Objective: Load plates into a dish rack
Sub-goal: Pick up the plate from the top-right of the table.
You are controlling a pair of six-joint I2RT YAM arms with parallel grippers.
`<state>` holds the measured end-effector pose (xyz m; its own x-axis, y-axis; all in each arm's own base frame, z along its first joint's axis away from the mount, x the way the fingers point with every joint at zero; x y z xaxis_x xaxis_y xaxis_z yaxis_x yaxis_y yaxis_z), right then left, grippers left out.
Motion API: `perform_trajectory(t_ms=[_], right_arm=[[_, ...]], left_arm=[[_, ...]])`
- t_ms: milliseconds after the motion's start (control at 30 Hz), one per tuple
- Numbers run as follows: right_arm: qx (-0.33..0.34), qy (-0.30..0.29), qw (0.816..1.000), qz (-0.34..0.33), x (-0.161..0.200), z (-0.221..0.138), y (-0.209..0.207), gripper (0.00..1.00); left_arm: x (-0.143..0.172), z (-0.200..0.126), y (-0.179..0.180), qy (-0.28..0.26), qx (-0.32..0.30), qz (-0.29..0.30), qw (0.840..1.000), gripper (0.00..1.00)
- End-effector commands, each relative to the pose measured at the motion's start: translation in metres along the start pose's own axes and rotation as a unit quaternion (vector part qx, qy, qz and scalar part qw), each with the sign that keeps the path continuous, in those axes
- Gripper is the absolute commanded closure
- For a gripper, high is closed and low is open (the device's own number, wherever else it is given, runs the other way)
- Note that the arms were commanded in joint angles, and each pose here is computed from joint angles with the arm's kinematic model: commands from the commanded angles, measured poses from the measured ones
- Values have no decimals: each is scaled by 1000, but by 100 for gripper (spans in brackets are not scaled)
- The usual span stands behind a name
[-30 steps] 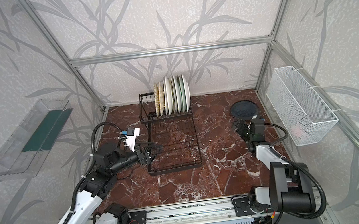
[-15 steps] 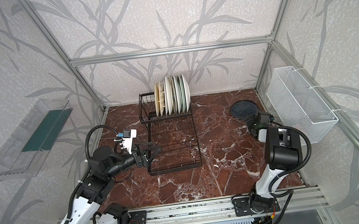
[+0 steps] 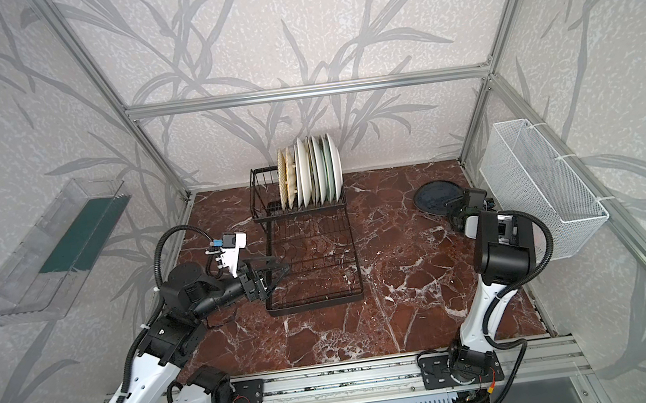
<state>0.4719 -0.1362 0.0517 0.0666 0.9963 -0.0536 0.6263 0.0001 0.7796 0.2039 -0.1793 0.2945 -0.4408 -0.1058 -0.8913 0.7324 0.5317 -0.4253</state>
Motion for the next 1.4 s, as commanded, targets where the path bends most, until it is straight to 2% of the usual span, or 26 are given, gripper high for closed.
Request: perform_trajectory(t_ms=[0, 333, 467, 767, 1100, 1367], right_arm=[[91, 12, 995, 37, 3, 11, -49, 40], [112, 32, 991, 61, 7, 25, -68, 56], [99, 38, 992, 64, 9, 30, -69, 70], [85, 42, 994, 63, 9, 32, -68, 90], [52, 71, 996, 35, 22, 18, -57, 99], [-33, 115, 992, 40, 42, -2, -50, 100]], left_arm=[[-3, -2, -1, -10, 3, 6, 1000, 1], [-6, -6, -1, -21, -9, 13, 1000, 1], [-8, -8, -2, -27, -10, 19, 999, 1], [-10, -12, -4, -36, -13, 28, 999, 1], [-12, -16, 0, -42, -29, 33, 998, 1], [-12, -17, 6, -53, -51, 34, 997, 1]])
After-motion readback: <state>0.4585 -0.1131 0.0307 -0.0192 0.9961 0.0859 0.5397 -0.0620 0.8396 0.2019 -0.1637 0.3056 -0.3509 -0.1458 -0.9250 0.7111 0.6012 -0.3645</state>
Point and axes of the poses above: each gripper's point midway between its finger pads, its own z axis out along the fingers, its own y axis along the line the jaws close on, x = y × z, the point moved 2 cm from there along -z, back along the fingers, and after that the axes turned 14 degrees about z, right-handed, at the moved point
